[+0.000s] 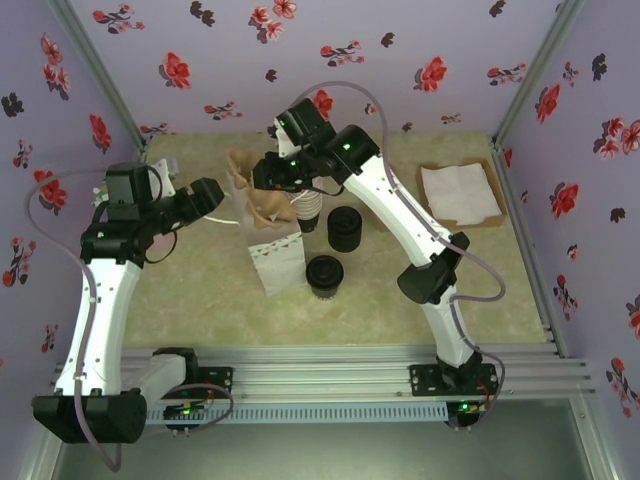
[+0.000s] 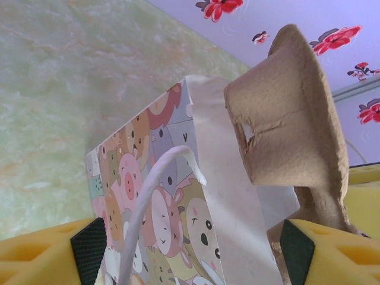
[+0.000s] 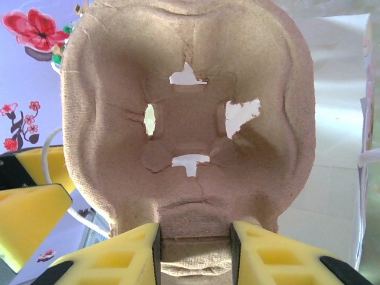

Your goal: Pack the takeout coffee

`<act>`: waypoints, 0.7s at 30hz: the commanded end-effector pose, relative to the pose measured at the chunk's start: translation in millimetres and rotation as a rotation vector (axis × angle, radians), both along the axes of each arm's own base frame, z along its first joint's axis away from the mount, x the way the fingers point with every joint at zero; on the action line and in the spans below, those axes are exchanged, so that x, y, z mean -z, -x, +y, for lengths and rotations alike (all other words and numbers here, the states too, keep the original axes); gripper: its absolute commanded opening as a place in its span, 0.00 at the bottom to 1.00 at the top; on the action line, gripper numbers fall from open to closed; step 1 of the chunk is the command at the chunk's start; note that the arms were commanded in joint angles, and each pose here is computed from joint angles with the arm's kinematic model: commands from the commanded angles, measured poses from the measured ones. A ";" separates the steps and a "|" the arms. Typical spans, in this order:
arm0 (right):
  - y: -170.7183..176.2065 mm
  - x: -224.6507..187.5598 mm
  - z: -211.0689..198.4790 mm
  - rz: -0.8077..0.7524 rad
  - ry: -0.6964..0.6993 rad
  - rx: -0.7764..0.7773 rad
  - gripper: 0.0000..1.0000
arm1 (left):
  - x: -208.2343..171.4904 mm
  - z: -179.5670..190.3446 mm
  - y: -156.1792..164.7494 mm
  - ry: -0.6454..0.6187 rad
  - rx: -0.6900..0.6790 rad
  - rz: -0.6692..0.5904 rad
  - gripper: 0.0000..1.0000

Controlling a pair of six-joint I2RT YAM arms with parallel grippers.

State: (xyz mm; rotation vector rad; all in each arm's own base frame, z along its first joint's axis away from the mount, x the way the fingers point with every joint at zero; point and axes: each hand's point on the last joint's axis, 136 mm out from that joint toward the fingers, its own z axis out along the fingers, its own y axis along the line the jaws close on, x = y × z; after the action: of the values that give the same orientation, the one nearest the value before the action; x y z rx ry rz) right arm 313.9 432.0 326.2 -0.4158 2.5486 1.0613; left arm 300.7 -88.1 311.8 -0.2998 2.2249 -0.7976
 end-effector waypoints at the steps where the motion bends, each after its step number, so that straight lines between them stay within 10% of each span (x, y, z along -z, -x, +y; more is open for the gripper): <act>1: -6.1 -29.2 3.1 -0.061 -0.073 0.042 0.33 | 0.2 -1.2 -3.6 0.015 0.009 -0.011 0.76; 21: -0.6 -8.7 1.4 -0.084 0.035 0.091 0.31 | 8.4 -1.7 -1.5 0.023 0.008 0.005 0.67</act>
State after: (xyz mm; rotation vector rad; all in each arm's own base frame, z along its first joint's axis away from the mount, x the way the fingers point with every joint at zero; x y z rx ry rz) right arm 315.6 442.5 330.7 -0.3623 2.4983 1.0110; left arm 301.2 -89.2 300.0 -0.3083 2.2443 -0.8066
